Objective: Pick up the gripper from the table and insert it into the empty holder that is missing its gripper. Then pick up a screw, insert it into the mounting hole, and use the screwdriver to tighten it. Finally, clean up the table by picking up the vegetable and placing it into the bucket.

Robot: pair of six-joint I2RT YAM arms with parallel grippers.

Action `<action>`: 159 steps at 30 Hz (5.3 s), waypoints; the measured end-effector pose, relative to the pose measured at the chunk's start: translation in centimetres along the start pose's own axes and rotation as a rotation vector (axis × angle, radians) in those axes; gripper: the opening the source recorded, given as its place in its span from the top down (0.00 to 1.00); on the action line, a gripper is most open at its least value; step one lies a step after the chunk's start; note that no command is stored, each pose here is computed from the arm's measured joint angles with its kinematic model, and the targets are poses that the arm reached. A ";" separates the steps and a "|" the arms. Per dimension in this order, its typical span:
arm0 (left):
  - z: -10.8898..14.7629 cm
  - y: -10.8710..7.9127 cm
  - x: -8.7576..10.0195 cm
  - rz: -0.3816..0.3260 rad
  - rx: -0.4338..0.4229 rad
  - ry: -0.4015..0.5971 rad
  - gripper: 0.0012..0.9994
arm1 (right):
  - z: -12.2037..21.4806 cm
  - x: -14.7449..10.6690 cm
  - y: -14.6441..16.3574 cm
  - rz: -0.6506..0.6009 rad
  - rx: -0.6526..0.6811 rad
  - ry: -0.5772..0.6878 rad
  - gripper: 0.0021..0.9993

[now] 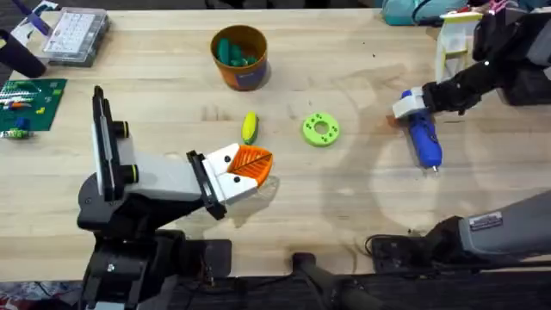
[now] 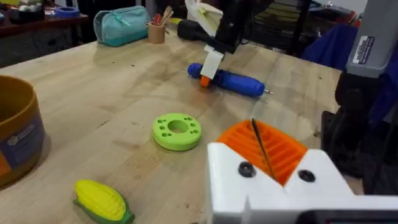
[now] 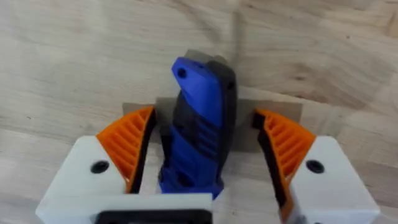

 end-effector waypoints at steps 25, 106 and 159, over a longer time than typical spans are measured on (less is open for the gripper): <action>0.0 0.0 0.0 0.000 0.001 0.000 0.98 | -0.1 0.5 -0.9 -0.002 -0.052 -0.005 0.97; 0.0 0.0 0.0 0.000 0.004 0.000 0.98 | 33.7 0.5 14.4 0.247 0.214 -0.874 0.97; 0.0 0.0 0.0 0.000 0.004 -0.001 0.98 | 38.2 3.3 30.7 0.973 0.939 -1.173 0.97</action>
Point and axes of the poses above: each hand's point on the last joint's axis, 136 mm out from that joint toward the fingers, its own z axis back along the fingers, its own y axis along the line the jaws close on, x = y × z, the point moved 8 cm from there along z, back along the fingers
